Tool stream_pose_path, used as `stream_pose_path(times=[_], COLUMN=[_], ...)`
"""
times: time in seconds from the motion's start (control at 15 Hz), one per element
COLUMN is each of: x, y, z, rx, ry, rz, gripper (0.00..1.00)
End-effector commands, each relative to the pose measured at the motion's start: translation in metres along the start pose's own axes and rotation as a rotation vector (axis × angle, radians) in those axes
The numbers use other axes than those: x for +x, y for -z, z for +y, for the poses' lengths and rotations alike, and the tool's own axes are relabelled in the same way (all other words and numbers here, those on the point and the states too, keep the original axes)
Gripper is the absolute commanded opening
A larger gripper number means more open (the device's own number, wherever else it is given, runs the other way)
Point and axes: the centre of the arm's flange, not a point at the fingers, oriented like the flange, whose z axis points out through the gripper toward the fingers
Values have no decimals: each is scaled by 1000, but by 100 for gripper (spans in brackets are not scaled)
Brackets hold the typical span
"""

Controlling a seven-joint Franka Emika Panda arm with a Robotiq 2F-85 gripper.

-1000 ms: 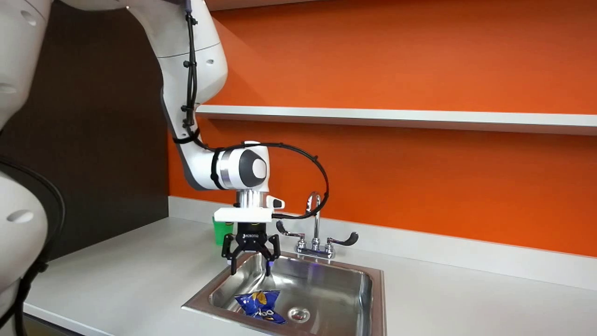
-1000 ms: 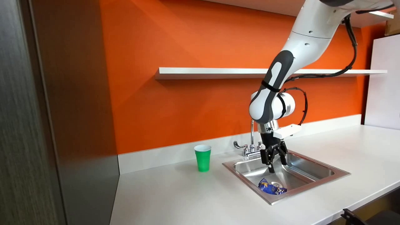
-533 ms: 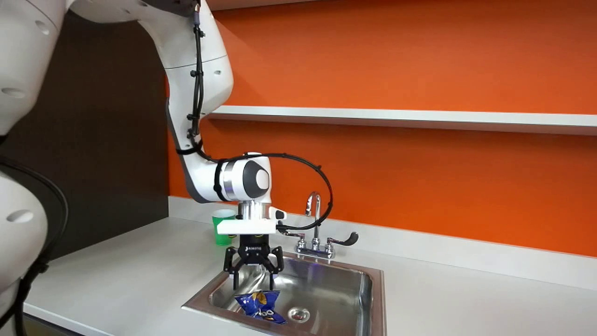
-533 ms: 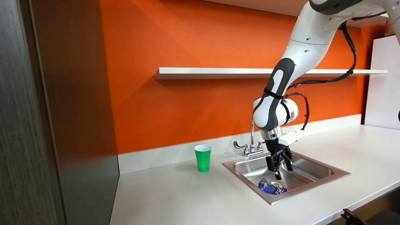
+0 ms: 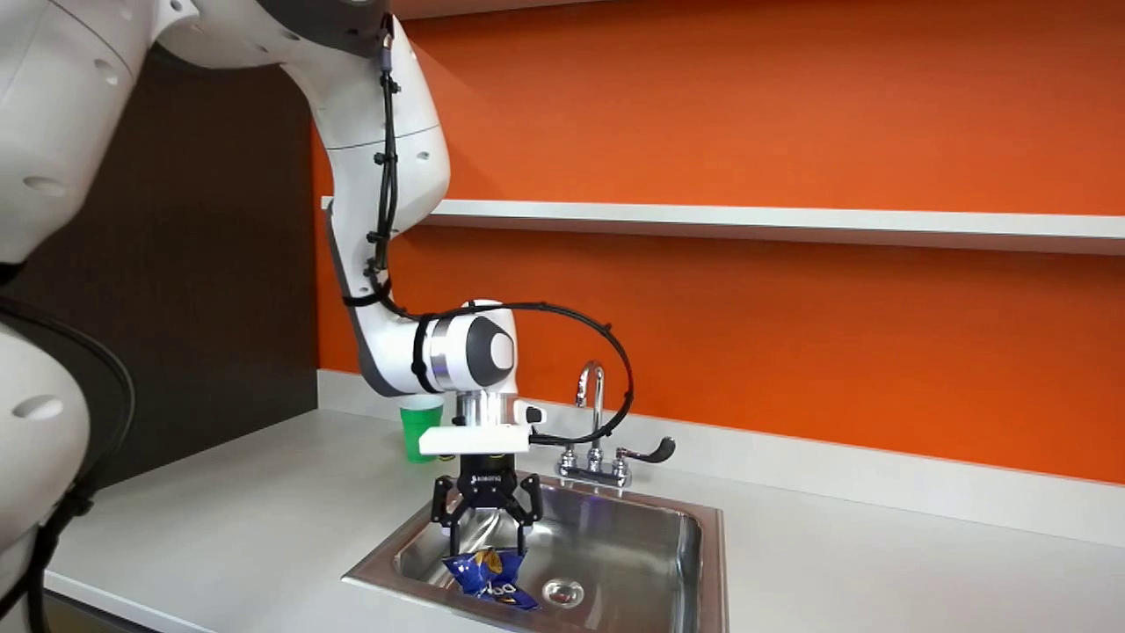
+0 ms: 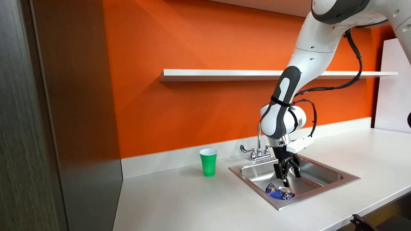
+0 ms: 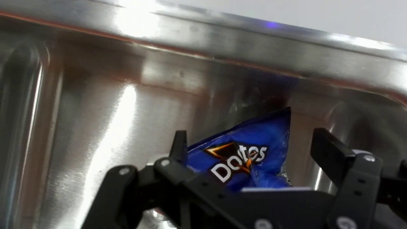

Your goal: Take the Dorito pack out of the sink

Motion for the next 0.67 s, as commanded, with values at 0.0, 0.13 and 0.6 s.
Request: stream_pose_path(times=[0.0, 0.13, 0.6], x=[12, 17, 38], y=[-4, -9, -23], z=[5, 6, 7], rx=[-28, -28, -37], ry=[-5, -3, 2], rz=[7, 4, 1], gripper=[100, 100, 100])
